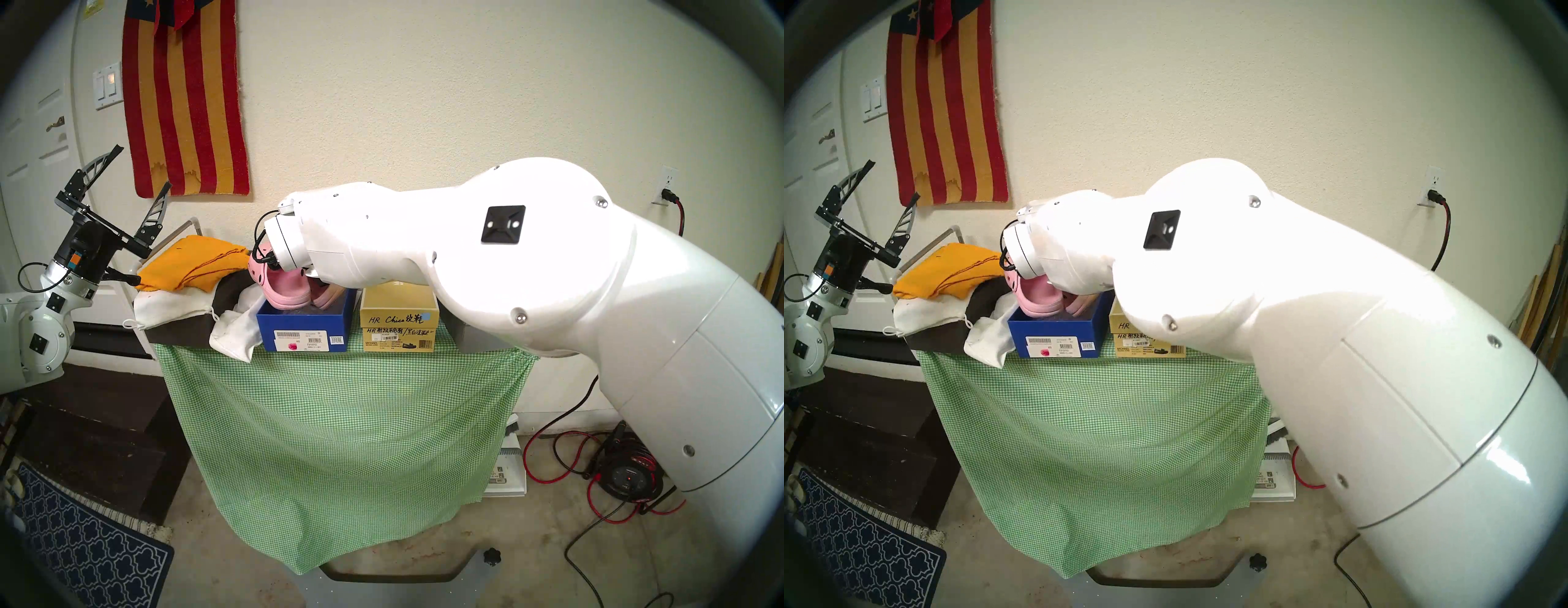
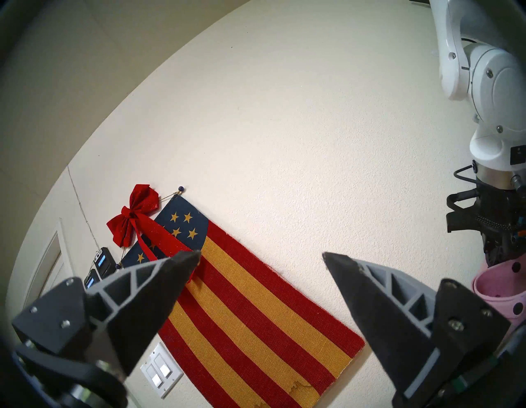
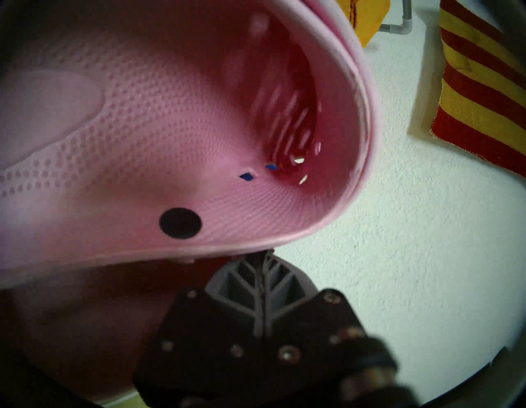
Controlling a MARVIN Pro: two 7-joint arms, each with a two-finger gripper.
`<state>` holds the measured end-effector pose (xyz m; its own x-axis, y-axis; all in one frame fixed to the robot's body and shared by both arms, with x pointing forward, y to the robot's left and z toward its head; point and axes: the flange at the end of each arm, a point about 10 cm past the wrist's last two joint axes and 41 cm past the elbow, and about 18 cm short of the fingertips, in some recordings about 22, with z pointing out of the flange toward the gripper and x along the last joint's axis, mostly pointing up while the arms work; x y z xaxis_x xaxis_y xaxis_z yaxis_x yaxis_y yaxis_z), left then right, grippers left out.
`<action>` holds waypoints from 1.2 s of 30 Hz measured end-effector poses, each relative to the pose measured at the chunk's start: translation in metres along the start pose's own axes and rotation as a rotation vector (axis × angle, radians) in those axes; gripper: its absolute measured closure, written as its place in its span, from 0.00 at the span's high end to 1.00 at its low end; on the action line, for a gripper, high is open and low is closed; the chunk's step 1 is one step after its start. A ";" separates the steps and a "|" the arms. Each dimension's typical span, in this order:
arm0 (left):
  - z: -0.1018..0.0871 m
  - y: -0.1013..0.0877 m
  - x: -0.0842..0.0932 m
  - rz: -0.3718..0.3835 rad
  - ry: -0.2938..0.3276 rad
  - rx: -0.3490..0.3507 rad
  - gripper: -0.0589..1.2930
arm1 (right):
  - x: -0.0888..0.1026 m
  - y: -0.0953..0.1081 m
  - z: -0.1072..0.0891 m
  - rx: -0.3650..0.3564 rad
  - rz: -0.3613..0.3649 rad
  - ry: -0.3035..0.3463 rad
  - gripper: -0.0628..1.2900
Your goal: Take shoe out of the box
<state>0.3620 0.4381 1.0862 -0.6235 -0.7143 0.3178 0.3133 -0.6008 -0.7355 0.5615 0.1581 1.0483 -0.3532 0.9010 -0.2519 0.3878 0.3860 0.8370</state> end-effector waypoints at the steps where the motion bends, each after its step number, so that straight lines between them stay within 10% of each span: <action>1: 0.000 0.000 0.000 0.000 0.000 0.000 0.94 | 0.000 0.001 -0.001 0.000 -0.003 -0.004 0.03; 36: 0.000 0.000 0.000 -0.001 0.001 0.001 0.94 | -0.048 0.057 -0.038 0.067 -0.043 -0.305 0.03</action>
<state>0.3623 0.4377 1.0864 -0.6247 -0.7132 0.3180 0.3130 -0.6018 -0.7347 0.5683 0.1293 1.1267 -0.1031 0.8974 -0.4290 0.4365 0.4284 0.7912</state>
